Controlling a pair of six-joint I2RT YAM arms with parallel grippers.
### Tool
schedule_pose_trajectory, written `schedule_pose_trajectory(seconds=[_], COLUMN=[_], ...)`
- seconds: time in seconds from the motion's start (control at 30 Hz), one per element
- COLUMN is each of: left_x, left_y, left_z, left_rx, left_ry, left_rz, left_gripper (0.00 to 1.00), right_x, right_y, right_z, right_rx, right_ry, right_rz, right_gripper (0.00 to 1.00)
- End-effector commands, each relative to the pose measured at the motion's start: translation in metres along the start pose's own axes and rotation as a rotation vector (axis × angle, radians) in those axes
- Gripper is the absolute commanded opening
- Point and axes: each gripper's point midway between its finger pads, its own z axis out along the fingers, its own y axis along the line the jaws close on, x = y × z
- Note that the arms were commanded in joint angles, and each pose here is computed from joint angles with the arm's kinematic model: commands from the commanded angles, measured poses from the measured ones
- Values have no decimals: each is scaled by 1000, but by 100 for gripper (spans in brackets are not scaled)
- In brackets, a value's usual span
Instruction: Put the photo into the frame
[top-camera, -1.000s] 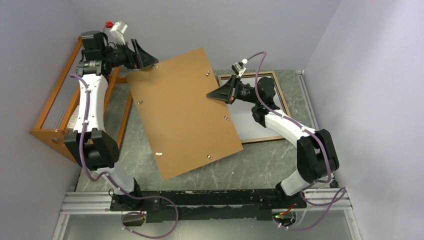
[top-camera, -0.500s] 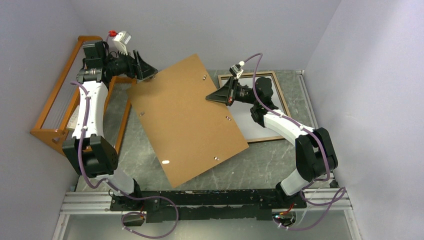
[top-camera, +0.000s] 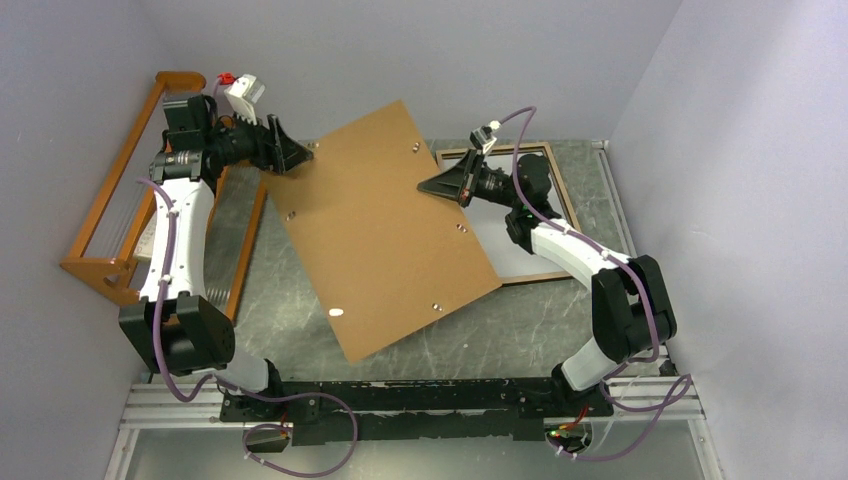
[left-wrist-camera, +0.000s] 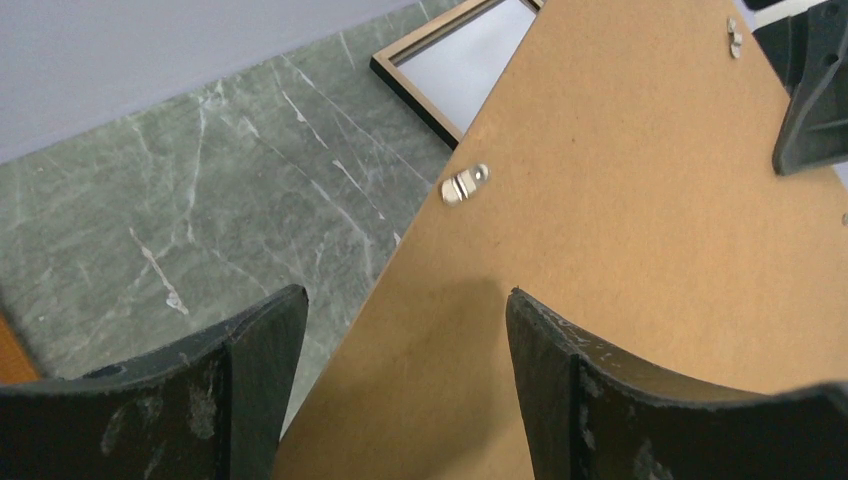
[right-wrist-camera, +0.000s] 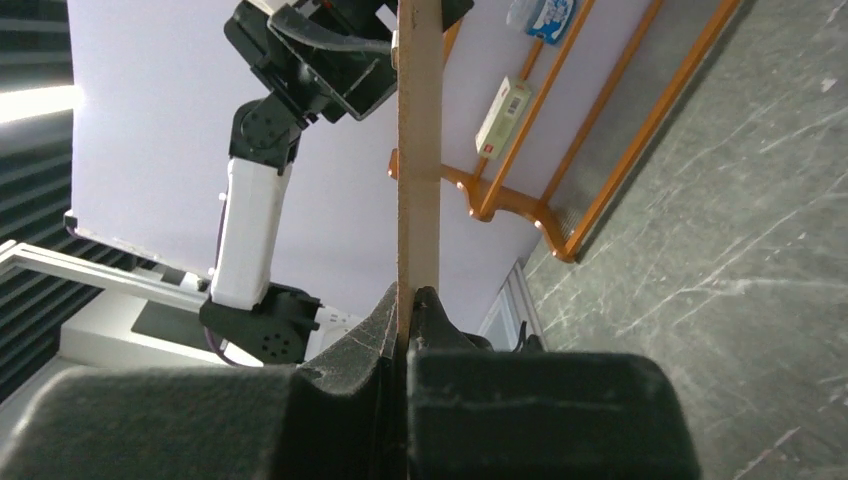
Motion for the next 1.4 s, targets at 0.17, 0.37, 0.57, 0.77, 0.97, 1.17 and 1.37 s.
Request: schedule_pose_trajectory(seconds=[0.17,0.37,0.57,0.77,0.97,1.17,1.37], left_x=[-2,-7,7,53,117,143,173], left_y=[-8,13,56,60,22,-32,-74], left_z=[-7,-1,15,66,163,241,291], left_rx=[13,-88,-261,-244,-154,38,90], left_ry=[-9,-3,-16,71,274,360,454], left_rz=[14,-146,-362,-582,-735,-853,-892], left_gripper=[76,88,89,86,85,79,75], right_x=[-26,-54,-93,-133,-153,-155,-158], right_y=[49,41,20,1,-2,-17,-20], right_z=[-12,-31,-75,-151,-228,-282,-305], right_rx=[-90,-23,82,216,344,492,560], right_ry=[-103,-186,-301,-477,-680,-821,-912], right_rz=[-118,-151,-193,-226,-246,-170,-138], right_gripper=[0,0,0,0,0,0,0])
